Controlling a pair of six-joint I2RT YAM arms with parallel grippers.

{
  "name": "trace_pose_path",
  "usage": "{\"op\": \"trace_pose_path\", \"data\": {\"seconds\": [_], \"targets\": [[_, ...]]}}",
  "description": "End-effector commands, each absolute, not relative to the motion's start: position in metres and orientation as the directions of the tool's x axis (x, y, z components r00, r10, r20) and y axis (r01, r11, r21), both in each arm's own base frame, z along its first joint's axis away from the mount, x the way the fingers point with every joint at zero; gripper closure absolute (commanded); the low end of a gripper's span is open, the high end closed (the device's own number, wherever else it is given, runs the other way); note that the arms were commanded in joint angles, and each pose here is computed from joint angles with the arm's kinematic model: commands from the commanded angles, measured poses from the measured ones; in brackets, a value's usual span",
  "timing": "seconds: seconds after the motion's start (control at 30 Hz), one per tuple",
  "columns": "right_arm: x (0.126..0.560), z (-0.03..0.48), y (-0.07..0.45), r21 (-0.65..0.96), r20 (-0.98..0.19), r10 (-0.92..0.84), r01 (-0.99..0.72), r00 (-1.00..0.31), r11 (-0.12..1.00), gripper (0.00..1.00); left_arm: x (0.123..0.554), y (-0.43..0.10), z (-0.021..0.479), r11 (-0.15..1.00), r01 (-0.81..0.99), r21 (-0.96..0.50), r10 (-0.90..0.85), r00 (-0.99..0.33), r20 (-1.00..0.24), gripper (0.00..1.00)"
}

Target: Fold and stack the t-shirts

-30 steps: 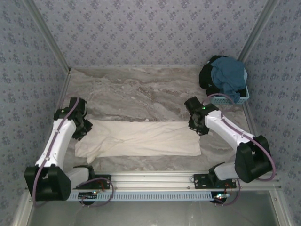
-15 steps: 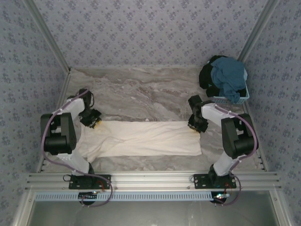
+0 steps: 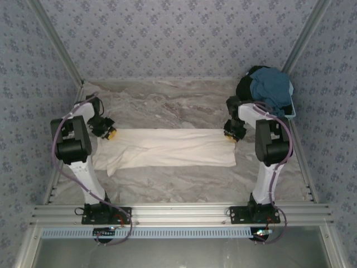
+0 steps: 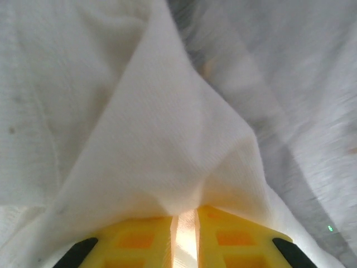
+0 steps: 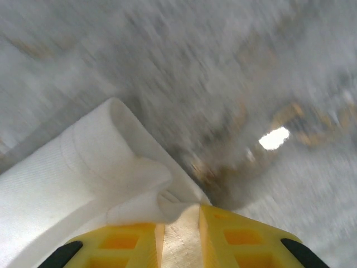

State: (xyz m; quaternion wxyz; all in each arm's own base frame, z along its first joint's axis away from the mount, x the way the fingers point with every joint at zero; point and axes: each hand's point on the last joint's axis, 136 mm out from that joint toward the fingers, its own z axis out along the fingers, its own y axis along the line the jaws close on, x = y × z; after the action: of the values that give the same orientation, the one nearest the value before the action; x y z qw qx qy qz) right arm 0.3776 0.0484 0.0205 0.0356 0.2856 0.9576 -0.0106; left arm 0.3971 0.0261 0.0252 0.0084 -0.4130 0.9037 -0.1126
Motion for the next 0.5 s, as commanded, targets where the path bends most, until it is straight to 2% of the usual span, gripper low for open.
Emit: {"op": "trace_pose_path", "data": {"seconds": [0.0, 0.1, 0.17, 0.27, 0.37, 0.47], "targets": [[0.402, 0.021, 0.039, -0.016, -0.084, 0.492, 0.495, -0.866, 0.869, 0.73, 0.426, 0.039, 0.042, 0.666, -0.706, -0.241, -0.730, -0.683, -0.017, 0.80], [0.429, 0.052, 0.045, 0.005, -0.192, 0.417, 0.424, -0.888, 0.906, 0.63, 0.430, 0.035, 0.085, 0.720, -0.644, -0.261, -0.688, -0.711, -0.142, 0.74], [0.433, 0.074, 0.053, 0.016, -0.244, 0.381, 0.389, -0.892, 0.921, 0.56, 0.421, 0.022, 0.102, 0.762, -0.587, -0.274, -0.641, -0.744, -0.191, 0.68], [0.426, 0.097, 0.074, 0.062, -0.296, 0.336, 0.333, -0.894, 0.941, 0.48, 0.402, -0.011, 0.101, 0.815, -0.478, -0.327, -0.549, -0.817, -0.176, 0.60], [0.413, 0.106, 0.108, 0.162, -0.294, 0.292, 0.254, -0.910, 0.954, 0.43, 0.388, -0.051, 0.086, 0.833, -0.368, -0.413, -0.447, -0.888, -0.109, 0.59], [0.400, 0.110, 0.145, 0.300, -0.273, 0.239, 0.153, -0.932, 0.942, 0.41, 0.375, -0.078, 0.073, 0.860, -0.284, -0.423, -0.345, -0.936, -0.071, 0.58]]}}
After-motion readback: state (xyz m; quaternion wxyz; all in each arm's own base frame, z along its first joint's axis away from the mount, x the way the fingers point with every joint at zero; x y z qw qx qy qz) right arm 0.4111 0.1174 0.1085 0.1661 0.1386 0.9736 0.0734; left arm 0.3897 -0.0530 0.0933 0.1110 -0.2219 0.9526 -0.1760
